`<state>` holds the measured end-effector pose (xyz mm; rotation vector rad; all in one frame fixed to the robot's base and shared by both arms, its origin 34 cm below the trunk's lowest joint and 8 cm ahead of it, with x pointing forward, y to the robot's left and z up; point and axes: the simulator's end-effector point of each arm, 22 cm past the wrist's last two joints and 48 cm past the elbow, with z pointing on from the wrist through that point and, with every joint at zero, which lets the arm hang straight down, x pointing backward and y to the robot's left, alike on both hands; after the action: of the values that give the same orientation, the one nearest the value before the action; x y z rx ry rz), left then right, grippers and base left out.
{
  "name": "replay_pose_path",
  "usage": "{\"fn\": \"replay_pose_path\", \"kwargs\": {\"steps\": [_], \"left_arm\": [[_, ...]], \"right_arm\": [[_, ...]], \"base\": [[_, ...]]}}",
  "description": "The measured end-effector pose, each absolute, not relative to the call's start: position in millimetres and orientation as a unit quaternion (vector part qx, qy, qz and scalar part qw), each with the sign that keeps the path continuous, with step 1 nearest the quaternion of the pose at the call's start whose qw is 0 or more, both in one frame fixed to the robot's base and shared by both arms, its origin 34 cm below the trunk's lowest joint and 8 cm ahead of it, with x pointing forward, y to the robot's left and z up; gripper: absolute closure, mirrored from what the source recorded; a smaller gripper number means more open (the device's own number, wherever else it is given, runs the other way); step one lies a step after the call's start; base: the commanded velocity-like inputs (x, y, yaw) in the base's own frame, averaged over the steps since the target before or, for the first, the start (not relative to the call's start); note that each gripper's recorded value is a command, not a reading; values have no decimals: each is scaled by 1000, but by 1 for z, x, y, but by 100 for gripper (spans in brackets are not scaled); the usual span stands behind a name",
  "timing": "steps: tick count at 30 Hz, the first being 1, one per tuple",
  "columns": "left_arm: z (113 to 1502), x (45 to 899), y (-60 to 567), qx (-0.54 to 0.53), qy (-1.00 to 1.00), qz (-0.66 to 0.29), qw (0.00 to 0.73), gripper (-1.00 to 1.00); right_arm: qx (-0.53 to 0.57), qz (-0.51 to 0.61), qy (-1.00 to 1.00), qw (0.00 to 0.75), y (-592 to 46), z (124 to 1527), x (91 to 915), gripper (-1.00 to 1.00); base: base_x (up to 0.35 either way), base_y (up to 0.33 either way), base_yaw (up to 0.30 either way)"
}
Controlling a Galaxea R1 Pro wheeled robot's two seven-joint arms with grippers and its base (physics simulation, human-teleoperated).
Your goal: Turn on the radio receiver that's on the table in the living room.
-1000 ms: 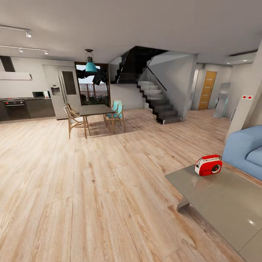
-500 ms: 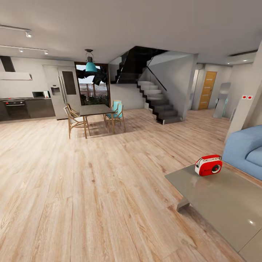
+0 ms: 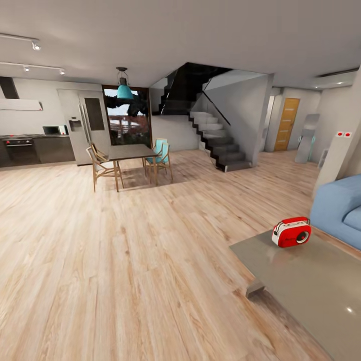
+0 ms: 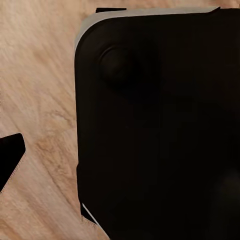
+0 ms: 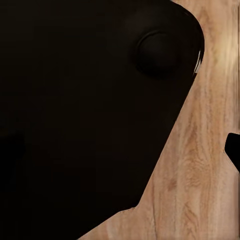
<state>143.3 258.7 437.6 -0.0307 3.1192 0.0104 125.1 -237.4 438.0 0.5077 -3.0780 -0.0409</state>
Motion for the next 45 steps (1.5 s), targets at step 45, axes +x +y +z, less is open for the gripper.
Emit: {"fn": "replay_pose_path", "kwargs": {"steps": [45], "left_arm": [[438, 144, 259, -14, 1000, 4, 13, -100]], "right_arm": [[162, -13, -987, 11, -237, 438, 125, -100]], "base": [[321, 0, 0]]}}
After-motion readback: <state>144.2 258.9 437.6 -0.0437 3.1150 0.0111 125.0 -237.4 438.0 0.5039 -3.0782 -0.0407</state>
